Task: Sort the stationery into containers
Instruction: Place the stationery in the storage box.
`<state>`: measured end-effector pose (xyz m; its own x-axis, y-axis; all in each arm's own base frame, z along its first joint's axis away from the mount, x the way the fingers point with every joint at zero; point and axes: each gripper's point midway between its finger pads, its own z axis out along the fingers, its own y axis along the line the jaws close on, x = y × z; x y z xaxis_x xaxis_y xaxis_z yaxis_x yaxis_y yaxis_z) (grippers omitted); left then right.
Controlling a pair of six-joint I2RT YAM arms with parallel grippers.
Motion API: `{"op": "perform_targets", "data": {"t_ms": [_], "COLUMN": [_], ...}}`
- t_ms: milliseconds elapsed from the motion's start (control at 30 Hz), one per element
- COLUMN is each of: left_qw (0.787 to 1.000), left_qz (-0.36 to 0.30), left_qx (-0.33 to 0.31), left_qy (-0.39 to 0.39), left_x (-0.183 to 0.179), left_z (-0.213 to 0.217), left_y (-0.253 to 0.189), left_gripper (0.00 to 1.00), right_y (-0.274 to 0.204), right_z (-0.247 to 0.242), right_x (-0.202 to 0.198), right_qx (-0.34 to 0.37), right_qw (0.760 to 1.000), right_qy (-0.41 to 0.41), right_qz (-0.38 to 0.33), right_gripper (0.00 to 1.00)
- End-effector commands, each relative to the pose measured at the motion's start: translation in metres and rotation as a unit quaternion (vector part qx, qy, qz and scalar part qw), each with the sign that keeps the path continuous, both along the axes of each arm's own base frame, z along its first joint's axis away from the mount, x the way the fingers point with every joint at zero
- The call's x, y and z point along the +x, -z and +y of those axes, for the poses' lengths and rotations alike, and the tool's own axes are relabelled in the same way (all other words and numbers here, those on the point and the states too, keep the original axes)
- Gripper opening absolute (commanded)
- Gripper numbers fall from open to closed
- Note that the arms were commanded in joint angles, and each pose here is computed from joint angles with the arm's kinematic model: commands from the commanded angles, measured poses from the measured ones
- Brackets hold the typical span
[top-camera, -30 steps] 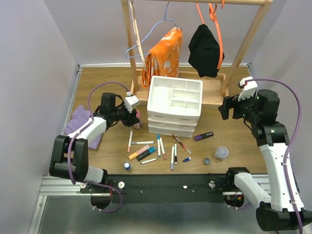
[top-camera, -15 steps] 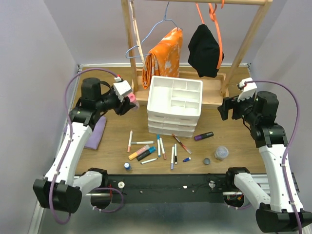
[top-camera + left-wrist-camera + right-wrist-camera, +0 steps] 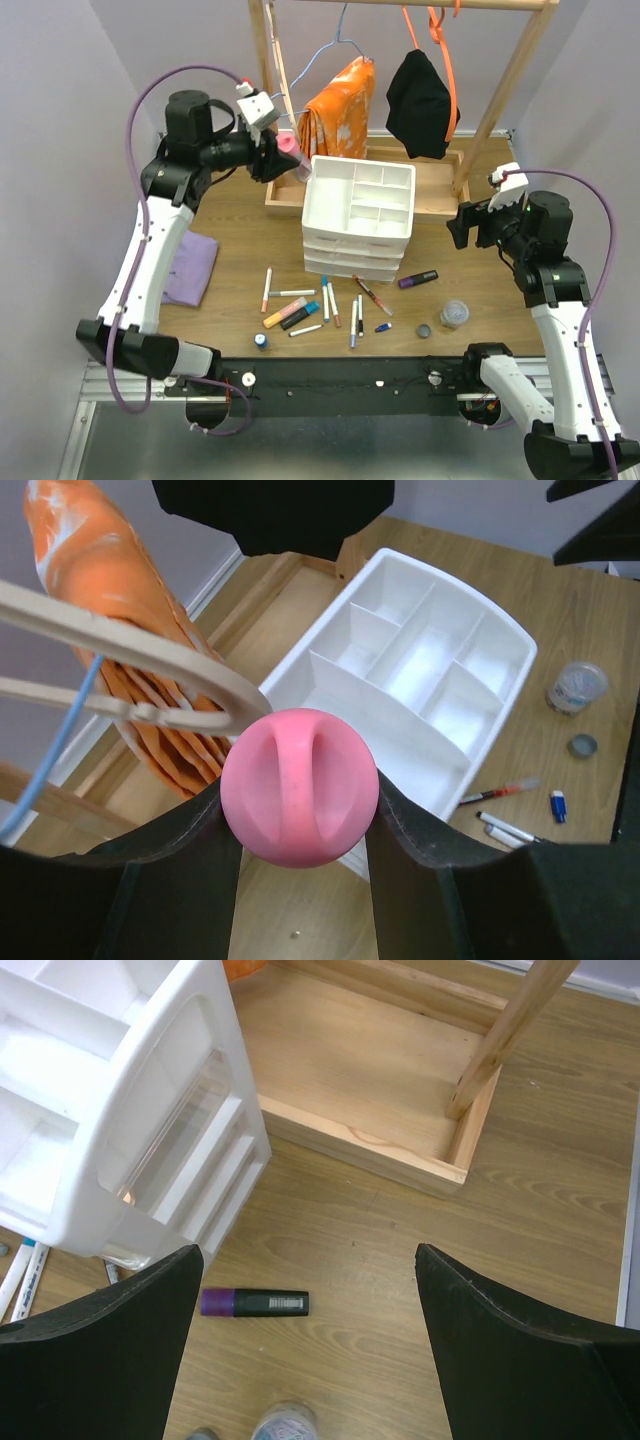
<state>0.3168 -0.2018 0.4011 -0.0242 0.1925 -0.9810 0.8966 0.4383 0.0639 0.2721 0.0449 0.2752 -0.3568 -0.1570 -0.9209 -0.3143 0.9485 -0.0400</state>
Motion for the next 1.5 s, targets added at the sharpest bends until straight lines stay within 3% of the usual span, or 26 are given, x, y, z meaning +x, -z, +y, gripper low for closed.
{"op": "perform_targets", "data": {"t_ms": [0,400,867,1100,1333,1467], "left_qw": [1.000,0.998,0.987,0.985,0.986,0.986], "left_qz": [0.004,0.020,-0.017,-0.007,0.013,0.018], "left_qx": [0.002,0.053,0.139,0.136,0.127,0.118], "left_qy": [-0.019,-0.031,-0.076,-0.106,-0.110,-0.113], "left_x": [0.022,0.040,0.049,0.072,0.081,0.082], "left_z": [-0.015,-0.047,-0.066,-0.072,-0.080,-0.082], "left_y": [-0.014,0.027,0.066,0.071,0.080,0.077], "left_gripper": [0.27,0.22,0.21,0.21,0.29,0.44], "right_y": [0.001,0.006,0.013,0.014,0.014,0.015], "right_z": [-0.005,-0.008,-0.011,-0.011,-0.013,-0.012], "right_x": [-0.006,-0.014,-0.018,-0.017,-0.017,-0.016], "right_qx": [-0.003,-0.010,-0.014,-0.014,-0.018,-0.017], "right_qw": [1.000,1.000,1.000,1.000,0.999,1.000], "right_qy": [0.009,0.016,0.023,0.024,0.026,0.025], "right_qz": [-0.006,-0.008,-0.009,-0.008,-0.008,-0.006], "right_gripper": [0.94,0.94,0.94,0.94,0.94,0.94]}}
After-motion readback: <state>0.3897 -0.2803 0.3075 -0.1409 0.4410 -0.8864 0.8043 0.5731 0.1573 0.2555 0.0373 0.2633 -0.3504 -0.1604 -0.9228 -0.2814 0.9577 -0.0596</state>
